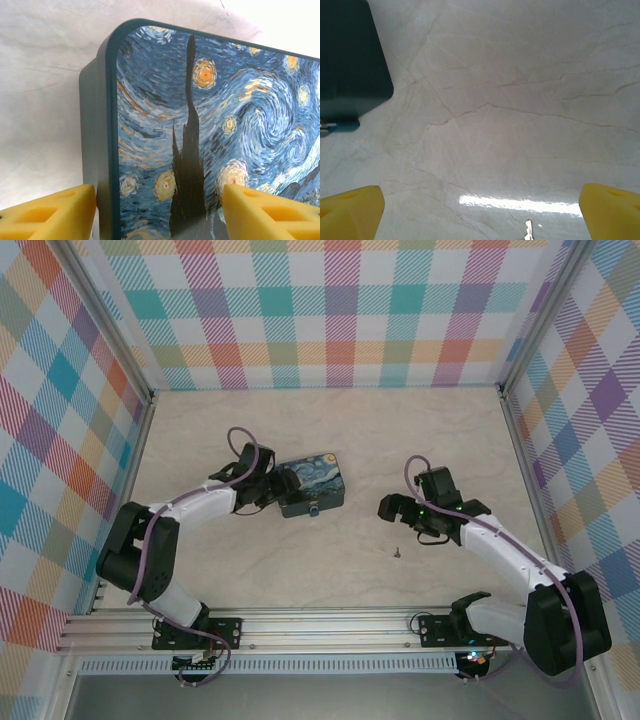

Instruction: Unlock a padlock with a key

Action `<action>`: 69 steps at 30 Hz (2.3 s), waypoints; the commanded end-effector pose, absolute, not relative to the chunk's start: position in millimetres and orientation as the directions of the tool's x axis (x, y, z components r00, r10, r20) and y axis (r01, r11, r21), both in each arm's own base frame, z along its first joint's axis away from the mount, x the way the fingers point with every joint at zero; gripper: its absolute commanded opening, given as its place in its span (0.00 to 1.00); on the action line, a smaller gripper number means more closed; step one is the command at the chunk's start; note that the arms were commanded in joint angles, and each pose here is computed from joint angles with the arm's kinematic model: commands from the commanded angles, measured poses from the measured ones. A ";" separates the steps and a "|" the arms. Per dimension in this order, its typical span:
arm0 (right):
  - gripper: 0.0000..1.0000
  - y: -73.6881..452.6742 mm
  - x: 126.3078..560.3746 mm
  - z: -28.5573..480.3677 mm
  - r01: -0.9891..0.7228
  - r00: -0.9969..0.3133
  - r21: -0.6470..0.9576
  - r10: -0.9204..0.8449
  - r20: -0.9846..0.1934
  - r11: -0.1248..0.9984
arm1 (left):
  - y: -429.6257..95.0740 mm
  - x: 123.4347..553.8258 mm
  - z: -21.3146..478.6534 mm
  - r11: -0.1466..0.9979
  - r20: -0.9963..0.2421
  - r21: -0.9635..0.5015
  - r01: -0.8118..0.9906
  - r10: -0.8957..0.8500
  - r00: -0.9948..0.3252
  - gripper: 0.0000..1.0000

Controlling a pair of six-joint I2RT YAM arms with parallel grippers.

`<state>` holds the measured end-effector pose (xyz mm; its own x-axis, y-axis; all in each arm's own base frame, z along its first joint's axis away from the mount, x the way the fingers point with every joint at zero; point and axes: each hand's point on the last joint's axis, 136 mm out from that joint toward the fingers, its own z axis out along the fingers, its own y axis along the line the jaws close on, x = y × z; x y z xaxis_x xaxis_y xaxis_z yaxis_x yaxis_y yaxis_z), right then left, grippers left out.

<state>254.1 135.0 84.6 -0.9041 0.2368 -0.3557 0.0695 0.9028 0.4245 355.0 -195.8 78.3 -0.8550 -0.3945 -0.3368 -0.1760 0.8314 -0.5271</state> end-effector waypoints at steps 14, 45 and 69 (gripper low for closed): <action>0.95 135.6 218.1 60.4 0.060 -0.963 0.282 0.130 -0.235 0.957 | -210.5 376.5 116.0 0.877 -0.456 -0.468 -0.109 -0.345 -0.820 0.78; 0.50 135.6 199.7 22.0 0.126 -0.983 0.105 0.138 -0.117 0.986 | -159.4 362.8 191.2 0.929 -0.672 -0.358 -0.090 -0.323 -0.666 0.90; 0.27 137.2 178.1 13.3 0.120 -0.991 0.069 0.123 -0.051 0.990 | -161.1 364.0 185.5 0.934 -0.659 -0.346 -0.092 -0.311 -0.685 0.91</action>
<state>187.2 135.9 13.1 -0.9903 0.1120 -0.0828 0.1066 0.9920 0.0671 365.8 -159.4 187.5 -0.6724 -0.3410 -0.6570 -0.1035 0.9222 -0.3726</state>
